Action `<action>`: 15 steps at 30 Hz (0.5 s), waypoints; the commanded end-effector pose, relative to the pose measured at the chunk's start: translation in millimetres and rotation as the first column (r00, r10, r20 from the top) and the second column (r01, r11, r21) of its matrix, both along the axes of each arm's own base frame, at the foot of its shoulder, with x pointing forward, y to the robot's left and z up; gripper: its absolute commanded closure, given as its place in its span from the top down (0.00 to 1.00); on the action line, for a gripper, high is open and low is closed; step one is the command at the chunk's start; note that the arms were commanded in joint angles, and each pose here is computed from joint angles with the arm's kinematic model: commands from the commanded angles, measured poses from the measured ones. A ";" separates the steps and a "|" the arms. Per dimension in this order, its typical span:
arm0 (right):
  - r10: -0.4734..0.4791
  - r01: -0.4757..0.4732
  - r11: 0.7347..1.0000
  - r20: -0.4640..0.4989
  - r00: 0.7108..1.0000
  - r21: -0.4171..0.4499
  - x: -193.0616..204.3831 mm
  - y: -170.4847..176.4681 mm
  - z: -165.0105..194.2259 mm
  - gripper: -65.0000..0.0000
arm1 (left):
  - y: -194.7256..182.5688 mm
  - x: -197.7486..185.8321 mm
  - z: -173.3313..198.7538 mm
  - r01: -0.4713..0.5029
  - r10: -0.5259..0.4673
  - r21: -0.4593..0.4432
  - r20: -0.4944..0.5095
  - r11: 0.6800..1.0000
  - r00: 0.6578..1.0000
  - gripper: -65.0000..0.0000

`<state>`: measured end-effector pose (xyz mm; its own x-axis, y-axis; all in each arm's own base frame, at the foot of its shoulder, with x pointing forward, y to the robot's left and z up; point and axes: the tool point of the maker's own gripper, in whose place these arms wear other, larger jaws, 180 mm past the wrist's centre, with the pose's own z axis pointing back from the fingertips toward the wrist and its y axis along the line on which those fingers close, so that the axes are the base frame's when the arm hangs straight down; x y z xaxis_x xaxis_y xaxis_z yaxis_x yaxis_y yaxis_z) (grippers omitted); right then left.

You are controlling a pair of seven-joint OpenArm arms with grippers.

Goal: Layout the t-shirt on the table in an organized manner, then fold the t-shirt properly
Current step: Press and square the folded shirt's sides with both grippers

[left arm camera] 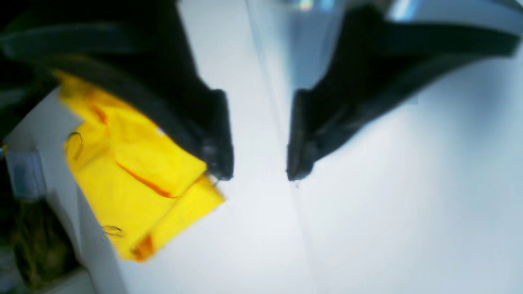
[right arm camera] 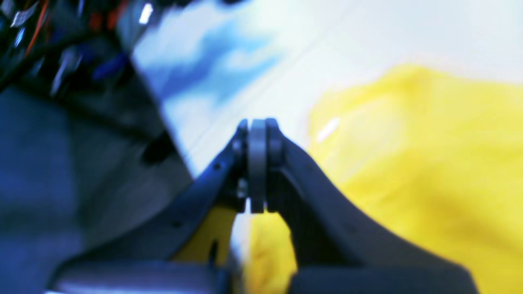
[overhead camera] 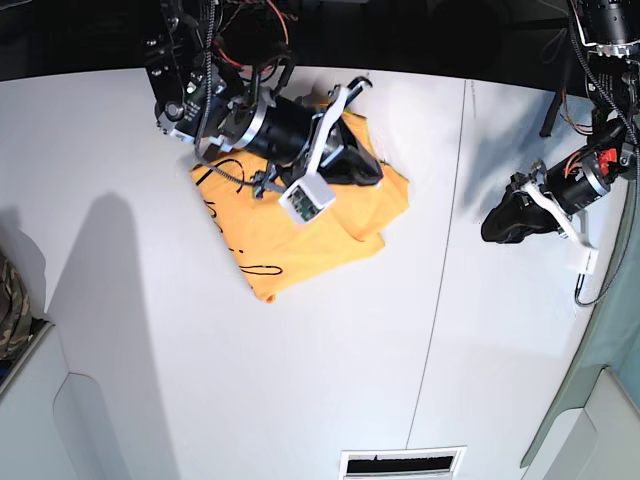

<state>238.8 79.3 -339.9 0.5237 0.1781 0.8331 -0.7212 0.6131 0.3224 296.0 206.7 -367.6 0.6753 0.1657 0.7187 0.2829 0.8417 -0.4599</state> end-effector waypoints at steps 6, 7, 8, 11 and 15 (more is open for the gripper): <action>-0.194 0.199 0.980 0.219 0.956 0.002 93.3 -47.6 56.2 0.00 | -60.4 9.2 66.9 0.205 -0.202 0.003 0.196 0.979 0.960 0.06; -0.219 0.227 0.974 0.242 0.945 -0.003 106.3 -57.3 62.2 0.00 | -75.4 4.9 63.0 0.249 -0.246 0.004 0.186 0.968 0.951 0.03; -0.243 0.253 0.968 0.261 0.934 -0.003 119.0 -66.9 68.3 0.00 | -91.8 -0.6 55.7 0.296 -0.292 0.005 0.169 0.955 0.941 0.02; -0.317 0.328 0.945 0.276 0.907 0.008 155.7 -93.0 76.4 0.00 | -146.8 -22.3 29.8 0.423 -0.421 0.007 0.114 0.906 0.900 0.02; -0.368 0.381 0.925 0.255 0.894 0.000 202.1 -107.3 61.3 0.00 | -208.7 -46.6 10.2 0.532 -0.531 0.008 0.091 0.847 0.843 0.02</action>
